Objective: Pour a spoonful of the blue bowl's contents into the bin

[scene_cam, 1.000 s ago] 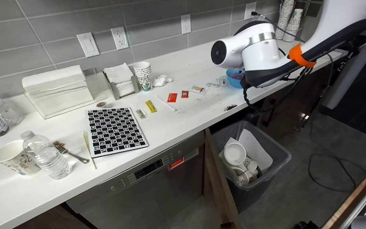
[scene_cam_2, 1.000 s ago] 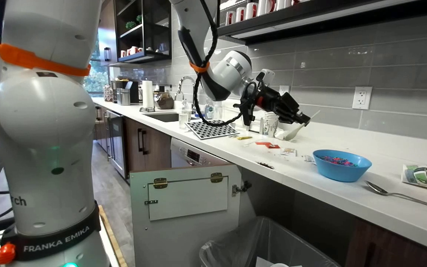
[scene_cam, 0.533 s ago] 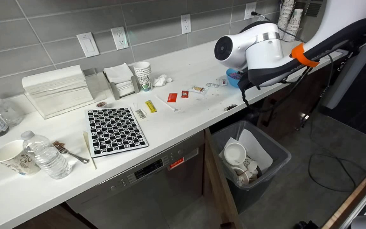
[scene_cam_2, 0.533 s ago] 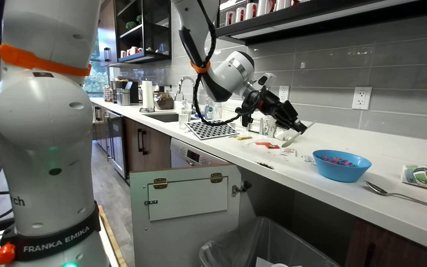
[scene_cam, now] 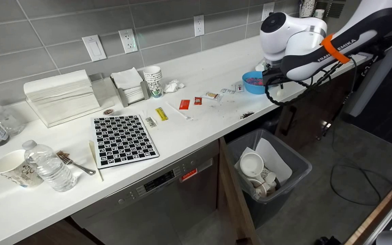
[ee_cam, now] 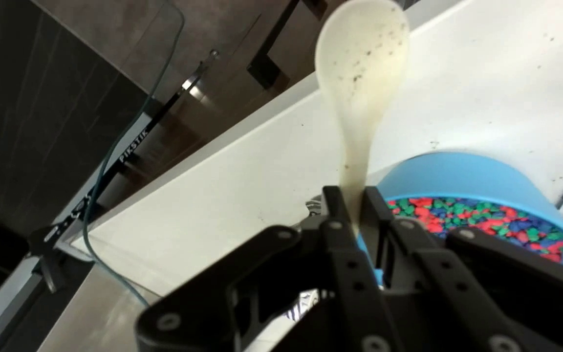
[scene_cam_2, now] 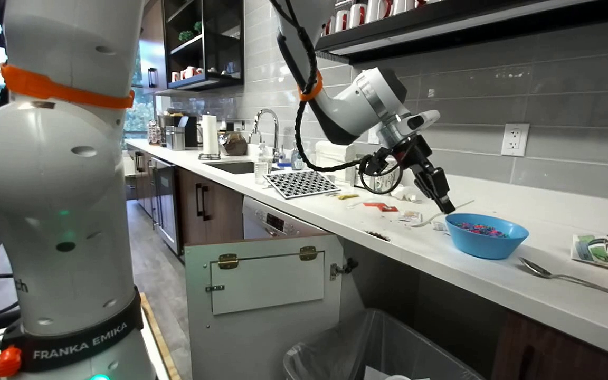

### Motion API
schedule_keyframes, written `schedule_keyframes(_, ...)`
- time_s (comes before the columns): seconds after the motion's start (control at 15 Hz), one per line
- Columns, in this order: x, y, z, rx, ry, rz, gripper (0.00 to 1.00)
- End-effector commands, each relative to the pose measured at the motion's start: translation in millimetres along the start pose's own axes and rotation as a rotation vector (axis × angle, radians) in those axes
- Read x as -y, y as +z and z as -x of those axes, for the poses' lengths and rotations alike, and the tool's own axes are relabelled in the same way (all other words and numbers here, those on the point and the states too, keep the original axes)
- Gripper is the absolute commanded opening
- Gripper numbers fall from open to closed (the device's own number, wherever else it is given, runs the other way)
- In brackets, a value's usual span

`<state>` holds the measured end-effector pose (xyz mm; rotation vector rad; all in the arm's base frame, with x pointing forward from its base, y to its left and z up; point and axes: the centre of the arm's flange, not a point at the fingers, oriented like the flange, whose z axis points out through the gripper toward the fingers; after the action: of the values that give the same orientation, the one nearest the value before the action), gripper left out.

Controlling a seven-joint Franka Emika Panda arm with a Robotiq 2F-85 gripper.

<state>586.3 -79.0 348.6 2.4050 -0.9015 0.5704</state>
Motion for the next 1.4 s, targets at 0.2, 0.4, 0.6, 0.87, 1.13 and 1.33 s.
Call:
schedule_keyframes(0.2,-60.3,36.9,-40.6,0.165,0.131,-0.059,0.03)
schedule_keyframes(0.4,-87.4,62.1,-63.4,0.223,0.181,-0.074,0.03)
schedule_keyframes(0.6,-108.0,84.2,-89.6,0.261,0.249,-0.112,0.03)
schedule_keyframes(0.87,-121.3,115.2,-122.4,0.267,0.328,-0.185,0.03)
schedule_keyframes(1.13,-129.9,112.4,-116.1,0.263,0.337,-0.17,0.13)
schedule_keyframes(1.33,-129.4,110.6,-116.9,0.259,0.335,-0.169,0.03)
